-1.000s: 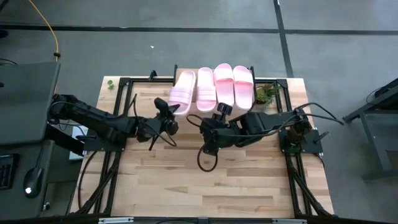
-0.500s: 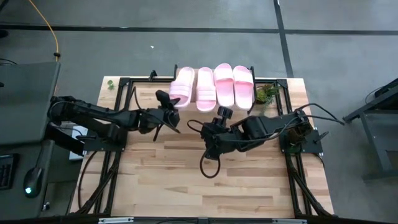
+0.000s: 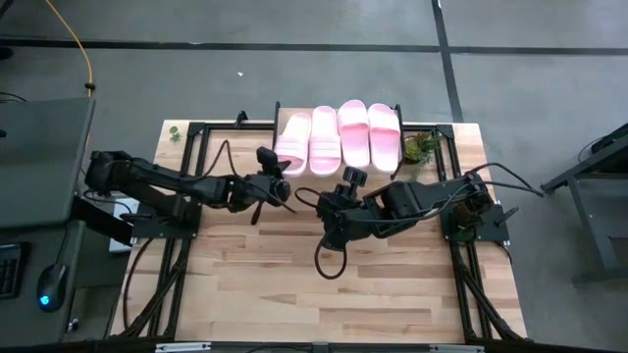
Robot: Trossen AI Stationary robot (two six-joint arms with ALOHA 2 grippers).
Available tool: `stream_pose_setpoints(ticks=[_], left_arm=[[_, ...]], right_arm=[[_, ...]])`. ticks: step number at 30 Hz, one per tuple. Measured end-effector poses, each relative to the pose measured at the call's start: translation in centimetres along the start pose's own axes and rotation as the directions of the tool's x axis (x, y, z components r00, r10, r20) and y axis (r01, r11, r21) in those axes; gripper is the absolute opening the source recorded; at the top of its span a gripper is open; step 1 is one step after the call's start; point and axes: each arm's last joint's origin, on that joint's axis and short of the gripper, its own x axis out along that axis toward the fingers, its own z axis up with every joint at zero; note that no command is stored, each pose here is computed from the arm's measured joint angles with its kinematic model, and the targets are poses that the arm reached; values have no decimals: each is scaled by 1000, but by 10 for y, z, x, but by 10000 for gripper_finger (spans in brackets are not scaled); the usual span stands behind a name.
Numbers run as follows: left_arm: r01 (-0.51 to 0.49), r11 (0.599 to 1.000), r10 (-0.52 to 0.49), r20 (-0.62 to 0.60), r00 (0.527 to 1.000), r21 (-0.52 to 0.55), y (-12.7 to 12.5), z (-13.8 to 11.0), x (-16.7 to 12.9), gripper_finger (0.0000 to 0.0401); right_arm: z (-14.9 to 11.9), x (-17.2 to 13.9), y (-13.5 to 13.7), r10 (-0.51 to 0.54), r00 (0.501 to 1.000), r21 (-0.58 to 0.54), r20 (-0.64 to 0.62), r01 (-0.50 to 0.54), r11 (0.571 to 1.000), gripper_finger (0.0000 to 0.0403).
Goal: Pick and place slides into the shelf
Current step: Put the pink slide on the shelf
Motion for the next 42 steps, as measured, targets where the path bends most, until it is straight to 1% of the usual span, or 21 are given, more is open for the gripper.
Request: stream_pose_setpoints(ticks=[6,15,25,32,42], left_arm=[[-18,998,19,-21,1000,52,-10,4,9,36],[-25,998,27,-26,999,59,-10,4,10,40],[-9,999,10,-20,1000,46,-11,4,10,41],[54,998,-54,2,999,16,-16,2,10,42],[58,998,-58,-10,998,-2,-17,1,10,42]], right_arm=[[0,0,0,-1,1000,-2,-2,1,1000,136],[0,0,0,-1,1000,-1,-2,1,1000,136],[0,0,0,-1,1000,-1,-2,1,1000,136],[0,0,0,-1,1000,-1,-2,1,1000,136],[0,0,0,0,1000,0,-2,0,1000,136]])
